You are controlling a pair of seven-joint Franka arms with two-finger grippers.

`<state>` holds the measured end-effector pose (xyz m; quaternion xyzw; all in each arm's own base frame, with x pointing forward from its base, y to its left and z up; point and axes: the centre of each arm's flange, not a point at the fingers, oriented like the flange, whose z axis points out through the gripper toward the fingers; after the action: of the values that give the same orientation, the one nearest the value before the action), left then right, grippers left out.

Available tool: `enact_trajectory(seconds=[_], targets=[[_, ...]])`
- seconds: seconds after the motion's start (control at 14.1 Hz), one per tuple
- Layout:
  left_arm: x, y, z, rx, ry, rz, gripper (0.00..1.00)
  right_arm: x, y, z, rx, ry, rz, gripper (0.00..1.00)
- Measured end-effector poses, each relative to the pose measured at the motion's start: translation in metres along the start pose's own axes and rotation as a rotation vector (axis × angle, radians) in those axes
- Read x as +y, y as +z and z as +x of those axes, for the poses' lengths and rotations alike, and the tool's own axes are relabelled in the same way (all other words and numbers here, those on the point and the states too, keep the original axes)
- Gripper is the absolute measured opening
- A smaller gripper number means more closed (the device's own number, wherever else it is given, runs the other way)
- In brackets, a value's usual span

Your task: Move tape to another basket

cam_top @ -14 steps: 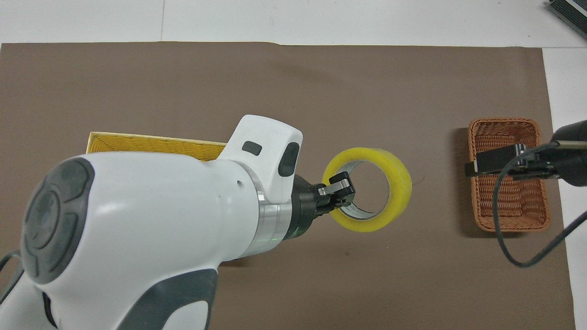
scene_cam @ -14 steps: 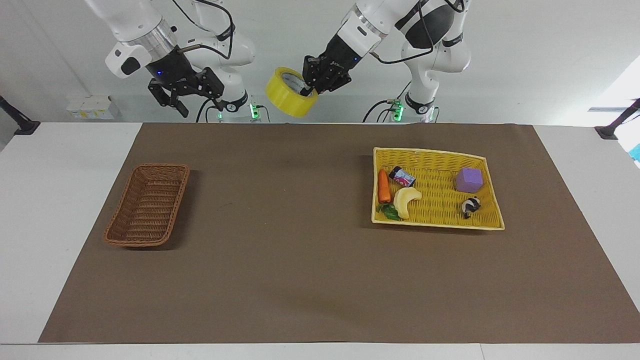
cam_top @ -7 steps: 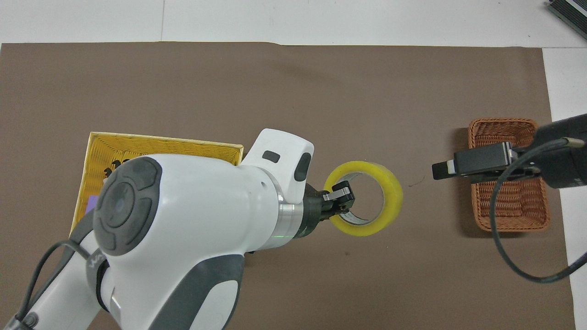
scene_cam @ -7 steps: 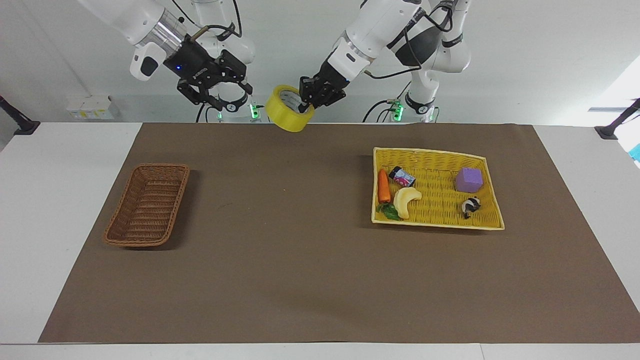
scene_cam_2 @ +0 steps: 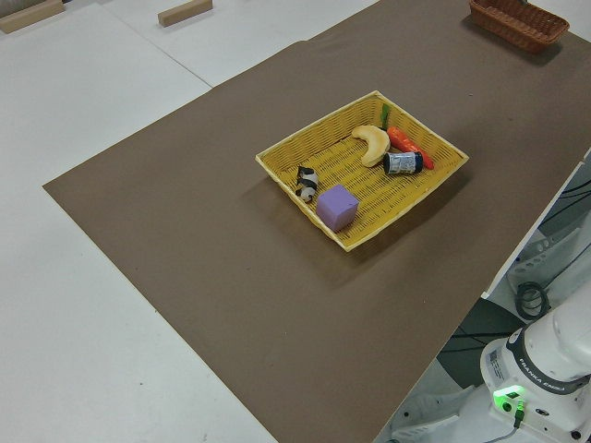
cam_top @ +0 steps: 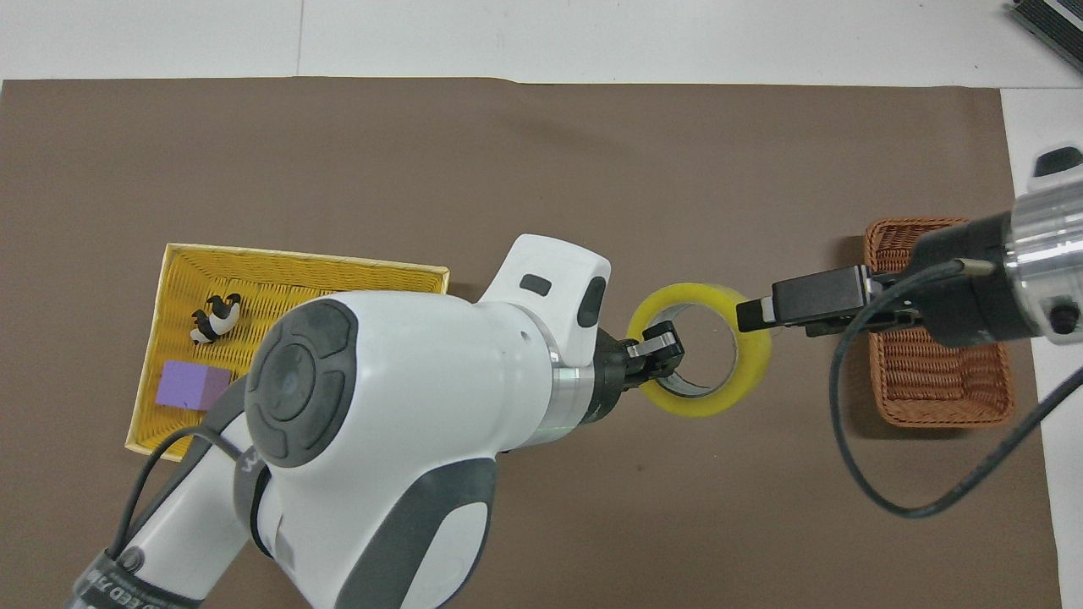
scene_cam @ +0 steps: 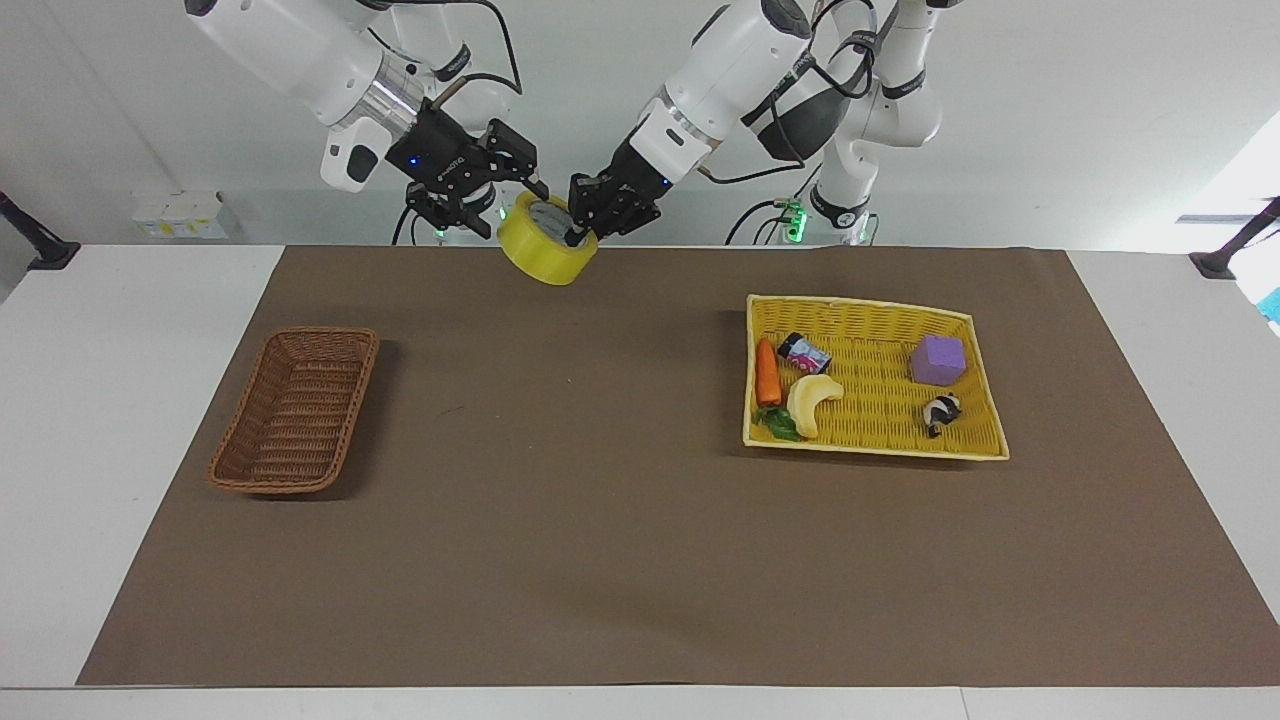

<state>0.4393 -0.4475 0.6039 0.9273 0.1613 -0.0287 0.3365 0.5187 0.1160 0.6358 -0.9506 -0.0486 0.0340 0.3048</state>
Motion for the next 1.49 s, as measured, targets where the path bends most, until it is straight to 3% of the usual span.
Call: enact_trajectory(seconds=[0.21, 0.28, 0.5, 0.78, 0.85, 1.07, 1.28, 1.49], targets=[[0.007, -0.007, -0.003, 0.004, 0.004, -0.017, 0.22, 0.005, -0.003, 0.001, 0.015, -0.012, 0.000, 1.00], [0.008, -0.007, -0.004, 0.003, 0.003, -0.017, 0.22, 0.004, -0.003, 0.001, 0.016, -0.013, 0.000, 0.93], [0.008, 0.000, -0.006, -0.007, -0.010, -0.011, 0.22, 0.001, -0.005, -0.002, 0.020, -0.015, 0.008, 0.57], [0.009, 0.001, -0.006, -0.004, -0.010, -0.016, 0.22, 0.002, -0.006, -0.002, 0.022, 0.016, 0.011, 0.53], [0.010, -0.002, -0.006, 0.002, -0.008, -0.025, 0.28, 0.005, -0.008, -0.001, 0.026, 0.033, 0.011, 0.53], [0.017, -0.020, -0.015, 0.017, 0.007, -0.046, 0.63, 0.026, -0.016, 0.004, 0.042, 0.072, 0.013, 0.53], [0.011, -0.048, -0.018, 0.010, 0.005, -0.007, 0.97, 0.047, -0.030, 0.005, 0.070, 0.110, 0.015, 0.53], [-0.014, -0.068, 0.015, -0.002, -0.057, 0.069, 1.00, 0.089, -0.059, 0.003, 0.122, 0.176, 0.008, 0.53]])
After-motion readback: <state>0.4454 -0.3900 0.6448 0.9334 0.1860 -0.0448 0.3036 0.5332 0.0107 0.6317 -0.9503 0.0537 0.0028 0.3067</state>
